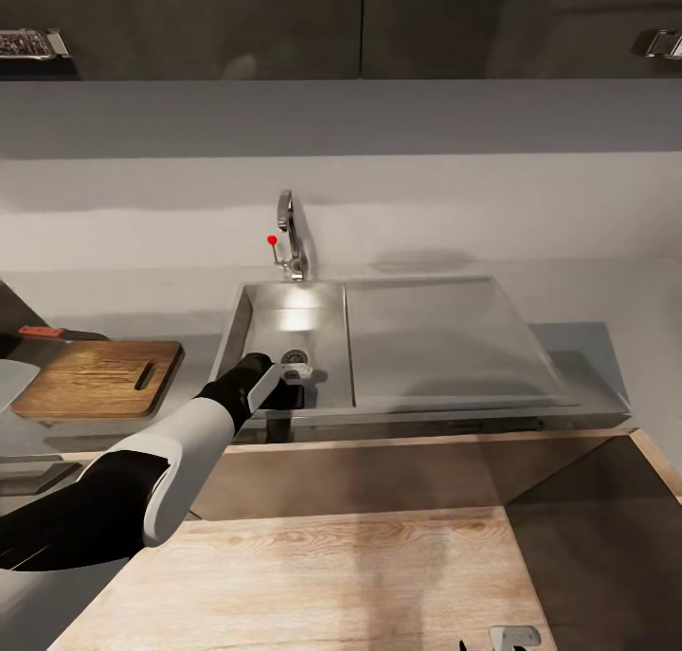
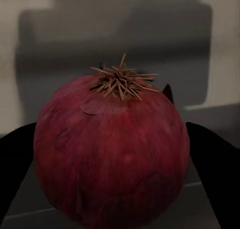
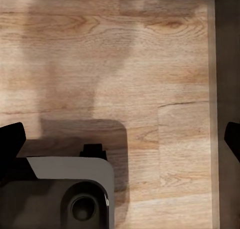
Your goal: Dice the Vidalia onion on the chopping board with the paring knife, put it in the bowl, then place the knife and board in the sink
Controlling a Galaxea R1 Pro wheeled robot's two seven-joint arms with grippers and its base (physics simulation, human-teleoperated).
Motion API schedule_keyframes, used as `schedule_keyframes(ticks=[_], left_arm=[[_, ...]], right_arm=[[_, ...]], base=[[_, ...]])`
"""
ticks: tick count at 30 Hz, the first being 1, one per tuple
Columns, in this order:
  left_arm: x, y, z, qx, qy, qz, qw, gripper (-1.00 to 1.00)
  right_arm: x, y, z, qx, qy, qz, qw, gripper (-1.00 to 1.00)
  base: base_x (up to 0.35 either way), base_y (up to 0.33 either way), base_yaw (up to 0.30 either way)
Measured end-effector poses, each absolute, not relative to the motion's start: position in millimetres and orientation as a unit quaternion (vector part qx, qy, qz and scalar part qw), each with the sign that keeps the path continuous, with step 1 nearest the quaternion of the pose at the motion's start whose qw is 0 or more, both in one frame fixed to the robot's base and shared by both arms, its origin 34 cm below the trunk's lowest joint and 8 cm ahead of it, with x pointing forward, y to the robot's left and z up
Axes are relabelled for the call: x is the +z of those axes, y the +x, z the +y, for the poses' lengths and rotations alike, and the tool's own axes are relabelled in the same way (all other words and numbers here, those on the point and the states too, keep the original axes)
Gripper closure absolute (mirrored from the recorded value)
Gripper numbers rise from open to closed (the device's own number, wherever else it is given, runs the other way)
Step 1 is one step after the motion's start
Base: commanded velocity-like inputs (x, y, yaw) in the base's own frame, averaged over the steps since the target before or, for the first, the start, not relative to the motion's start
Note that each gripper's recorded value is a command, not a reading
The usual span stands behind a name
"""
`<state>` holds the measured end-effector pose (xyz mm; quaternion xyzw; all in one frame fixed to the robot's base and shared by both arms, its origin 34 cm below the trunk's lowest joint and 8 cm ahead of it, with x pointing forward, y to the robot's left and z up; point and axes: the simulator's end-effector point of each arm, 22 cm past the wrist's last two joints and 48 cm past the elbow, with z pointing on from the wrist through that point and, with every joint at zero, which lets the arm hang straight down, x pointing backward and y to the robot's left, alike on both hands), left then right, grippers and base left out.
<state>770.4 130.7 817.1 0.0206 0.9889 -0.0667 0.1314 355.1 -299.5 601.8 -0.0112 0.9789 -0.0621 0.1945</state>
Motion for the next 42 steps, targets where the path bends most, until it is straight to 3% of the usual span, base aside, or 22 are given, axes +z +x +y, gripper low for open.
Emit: schedule_keyframes(ticks=[12,26,42], left_arm=[[826,771,132,-0.065,0.021,0.989,0.135,1.00],[951,841,131,-0.077,0.037,0.968,0.236,1.00],[1001,855,130,-0.082,0.041,0.956,0.280,1.00]], right_arm=[[606,361,-300,-0.063,-0.010,0.977,0.202,-1.00],[611,370,-300,-0.063,-0.010,0.975,0.213,-1.00],[618,380,-300,-0.064,-0.009,0.972,0.225,-1.00]], base=[[0.000,0.000,-0.102],[-0.005,0.000,-0.075],[-0.299,0.075,0.102]])
